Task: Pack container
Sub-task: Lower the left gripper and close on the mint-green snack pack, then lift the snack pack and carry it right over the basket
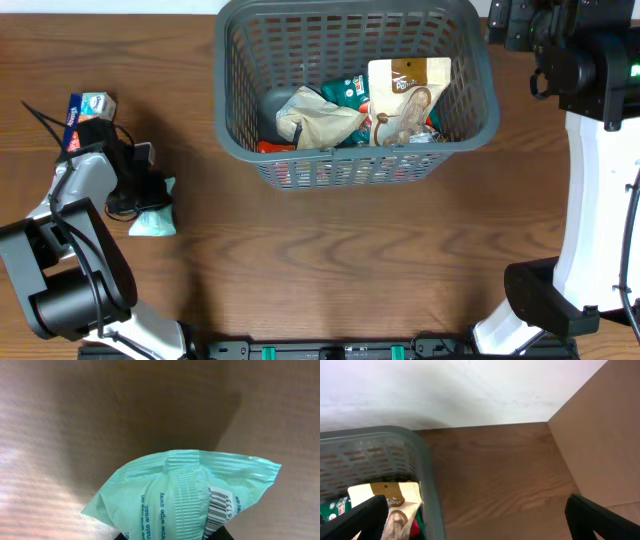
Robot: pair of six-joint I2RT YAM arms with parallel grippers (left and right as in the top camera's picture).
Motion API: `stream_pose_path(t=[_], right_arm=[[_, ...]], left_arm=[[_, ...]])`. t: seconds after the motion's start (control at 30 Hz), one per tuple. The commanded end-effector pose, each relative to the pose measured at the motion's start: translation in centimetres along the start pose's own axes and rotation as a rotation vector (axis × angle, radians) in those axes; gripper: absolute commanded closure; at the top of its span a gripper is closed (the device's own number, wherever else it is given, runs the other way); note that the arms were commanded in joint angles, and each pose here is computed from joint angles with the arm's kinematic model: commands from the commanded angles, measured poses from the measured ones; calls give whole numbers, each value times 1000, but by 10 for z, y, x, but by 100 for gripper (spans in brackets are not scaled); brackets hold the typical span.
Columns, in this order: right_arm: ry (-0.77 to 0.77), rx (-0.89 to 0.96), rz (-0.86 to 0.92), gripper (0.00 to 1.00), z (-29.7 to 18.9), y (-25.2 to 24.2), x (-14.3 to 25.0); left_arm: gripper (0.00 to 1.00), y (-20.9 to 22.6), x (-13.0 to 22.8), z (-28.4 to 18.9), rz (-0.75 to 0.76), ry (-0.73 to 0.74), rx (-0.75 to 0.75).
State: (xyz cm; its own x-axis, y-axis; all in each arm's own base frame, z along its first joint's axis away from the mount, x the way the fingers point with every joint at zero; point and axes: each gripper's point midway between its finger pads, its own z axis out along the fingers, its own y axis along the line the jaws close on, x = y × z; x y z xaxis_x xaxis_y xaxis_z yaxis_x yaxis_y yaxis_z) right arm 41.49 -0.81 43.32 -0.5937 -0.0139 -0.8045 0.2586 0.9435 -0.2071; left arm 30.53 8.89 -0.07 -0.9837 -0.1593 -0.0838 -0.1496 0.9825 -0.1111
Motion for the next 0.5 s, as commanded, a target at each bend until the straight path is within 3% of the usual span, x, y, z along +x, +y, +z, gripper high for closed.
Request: stream_pose_path(t=[0.0,0.3,0.47], right_arm=[[-23,19,9,1,-9,-10,-4],[-23,19,9,0,-9,-10,-4],[-23,19,9,1,-9,-10,-4]], left_arm=[[94,-4,-11,-17,-9,-20,11],[95,-8,-77,-141,-74,-233,-16],[94,-26,-98,-224,-34,-368,-2]])
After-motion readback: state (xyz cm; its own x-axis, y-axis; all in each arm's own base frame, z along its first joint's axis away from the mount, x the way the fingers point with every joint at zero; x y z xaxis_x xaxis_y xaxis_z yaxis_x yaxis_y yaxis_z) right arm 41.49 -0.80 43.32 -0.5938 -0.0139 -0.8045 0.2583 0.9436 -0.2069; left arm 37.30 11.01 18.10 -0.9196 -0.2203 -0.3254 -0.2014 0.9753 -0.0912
